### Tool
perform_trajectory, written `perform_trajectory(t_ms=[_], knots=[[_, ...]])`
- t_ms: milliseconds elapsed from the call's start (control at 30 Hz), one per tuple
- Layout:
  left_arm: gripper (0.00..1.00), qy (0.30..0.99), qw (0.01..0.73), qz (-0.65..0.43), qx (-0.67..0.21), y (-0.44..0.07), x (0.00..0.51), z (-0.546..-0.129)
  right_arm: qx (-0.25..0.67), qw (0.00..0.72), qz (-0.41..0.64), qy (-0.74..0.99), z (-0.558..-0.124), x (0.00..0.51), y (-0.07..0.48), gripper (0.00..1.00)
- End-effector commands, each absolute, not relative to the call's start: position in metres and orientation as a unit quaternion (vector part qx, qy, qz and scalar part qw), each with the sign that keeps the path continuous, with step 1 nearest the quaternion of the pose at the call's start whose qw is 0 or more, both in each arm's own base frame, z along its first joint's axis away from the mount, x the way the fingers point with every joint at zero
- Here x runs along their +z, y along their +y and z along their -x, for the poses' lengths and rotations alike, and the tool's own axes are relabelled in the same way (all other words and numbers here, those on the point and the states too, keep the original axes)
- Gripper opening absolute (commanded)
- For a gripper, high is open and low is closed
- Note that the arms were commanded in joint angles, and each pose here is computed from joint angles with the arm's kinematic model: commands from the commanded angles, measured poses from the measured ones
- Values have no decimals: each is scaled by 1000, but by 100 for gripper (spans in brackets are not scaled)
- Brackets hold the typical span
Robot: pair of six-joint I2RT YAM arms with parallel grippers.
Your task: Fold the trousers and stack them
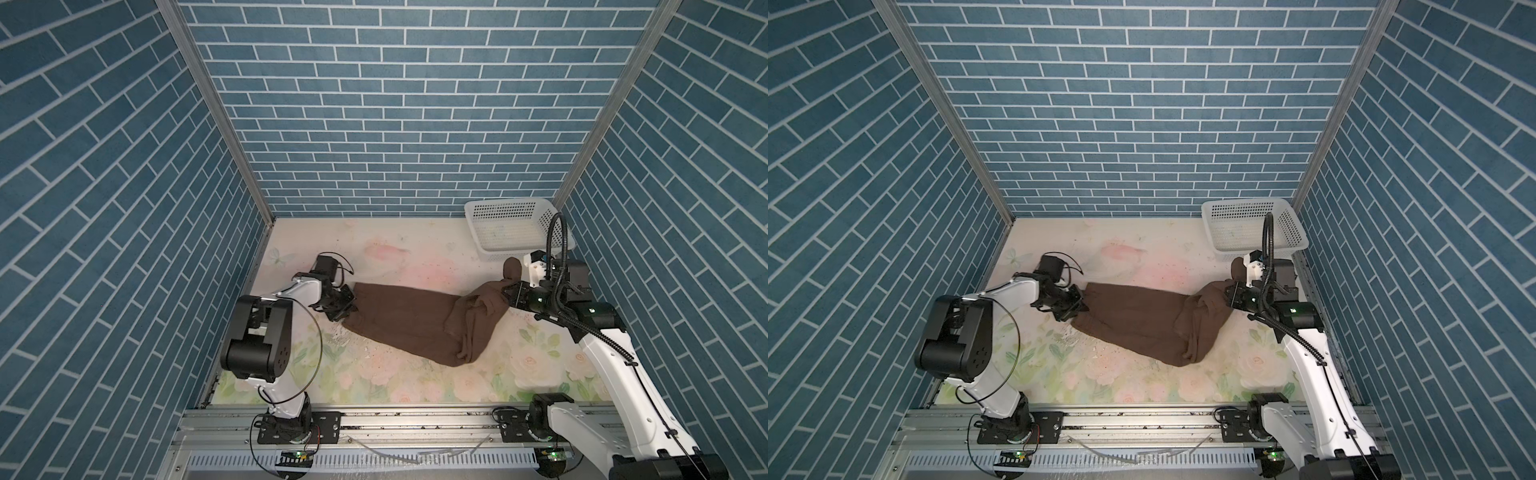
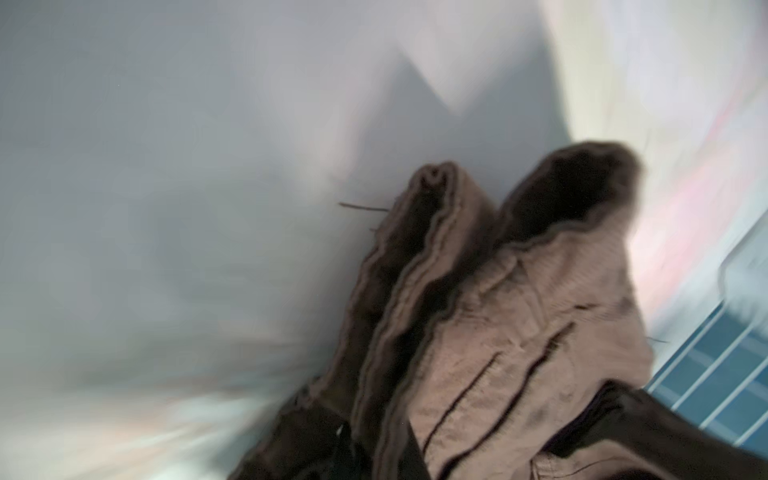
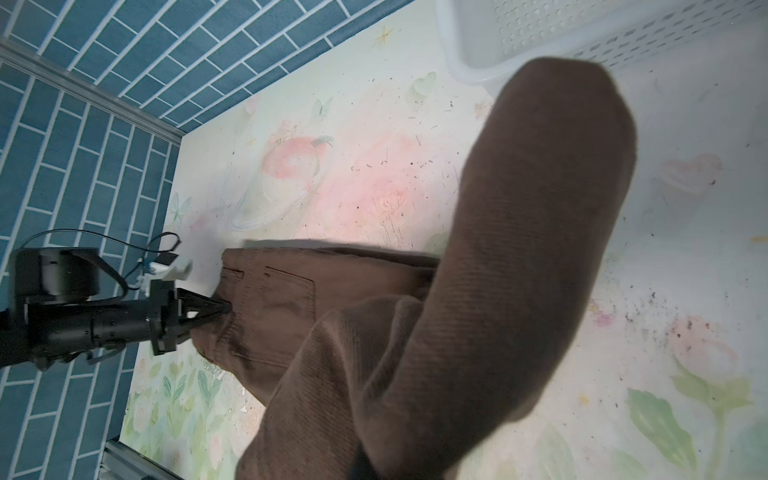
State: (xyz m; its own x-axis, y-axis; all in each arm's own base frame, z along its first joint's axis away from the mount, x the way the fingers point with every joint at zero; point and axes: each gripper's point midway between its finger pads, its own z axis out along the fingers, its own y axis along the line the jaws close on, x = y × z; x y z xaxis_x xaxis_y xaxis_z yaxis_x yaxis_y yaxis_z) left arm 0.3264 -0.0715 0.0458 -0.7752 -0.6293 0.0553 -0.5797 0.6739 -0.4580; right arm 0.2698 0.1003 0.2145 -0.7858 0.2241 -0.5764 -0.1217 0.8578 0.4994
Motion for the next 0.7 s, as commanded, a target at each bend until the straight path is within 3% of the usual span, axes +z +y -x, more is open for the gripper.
perform_trajectory(t_ms=[0, 33, 133, 333, 467, 667], knots=[[0, 901, 68, 393, -169, 2, 65, -294, 307, 316, -27, 897, -266, 207, 112, 0], [0, 893, 83, 409, -167, 18, 72, -291, 324, 307, -26, 894, -265, 203, 117, 0], [0, 880, 99, 433, -167, 40, 79, -286, 331, 252, -57, 908, -258, 172, 120, 23], [0, 874, 72, 447, -175, 39, 58, -282, 160, 238, -189, 939, -237, 125, 47, 46], [0, 874, 66, 447, -181, 38, 53, -283, 134, 250, -180, 942, -243, 140, 36, 55], [0, 881, 76, 435, -172, 41, 68, -284, 166, 201, -102, 960, -258, 134, 76, 54]])
